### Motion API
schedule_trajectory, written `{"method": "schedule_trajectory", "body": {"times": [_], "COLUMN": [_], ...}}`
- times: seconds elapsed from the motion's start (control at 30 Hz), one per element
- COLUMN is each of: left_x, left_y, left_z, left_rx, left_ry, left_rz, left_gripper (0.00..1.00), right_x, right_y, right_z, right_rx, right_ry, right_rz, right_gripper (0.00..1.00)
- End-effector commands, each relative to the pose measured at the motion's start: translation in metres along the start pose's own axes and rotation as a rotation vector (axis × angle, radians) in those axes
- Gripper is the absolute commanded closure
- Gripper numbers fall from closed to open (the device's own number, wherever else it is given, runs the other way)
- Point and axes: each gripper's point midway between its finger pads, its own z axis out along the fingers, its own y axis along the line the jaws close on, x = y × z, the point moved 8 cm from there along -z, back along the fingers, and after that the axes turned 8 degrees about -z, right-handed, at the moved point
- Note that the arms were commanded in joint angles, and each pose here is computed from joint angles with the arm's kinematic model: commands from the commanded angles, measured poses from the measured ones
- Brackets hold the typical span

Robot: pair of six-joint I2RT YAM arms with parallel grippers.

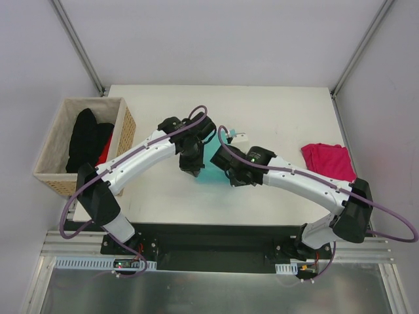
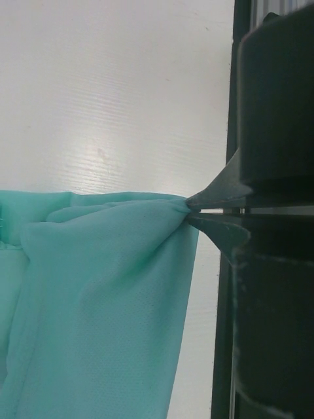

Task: Fold and stack the t-shirts
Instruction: Fold the long partially folded tshirt into a neat square

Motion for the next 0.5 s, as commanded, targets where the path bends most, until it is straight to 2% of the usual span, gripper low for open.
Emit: {"method": "schedule_trajectory", "body": {"times": [0.0, 0.47], "left_x": [-0.010, -0.024], "left_y": [0.000, 0.002], "left_z": [-0.016, -0.021], "left_rx": [-0.047, -0.068], "left_ry": [-0.048, -0.088], "left_rz": [0.041, 0.046], "left_gripper": [1.00, 1.00], "right_x": [-0.016, -0.040], "right_y": [-0.013, -0.013], "right_z": [-0.014, -0.009], "right_rx": [0.084, 0.143], "right_ry": [-0.064, -0.106], "right_rz": [-0.046, -0.090], "right_gripper": [0.99, 0.99]}}
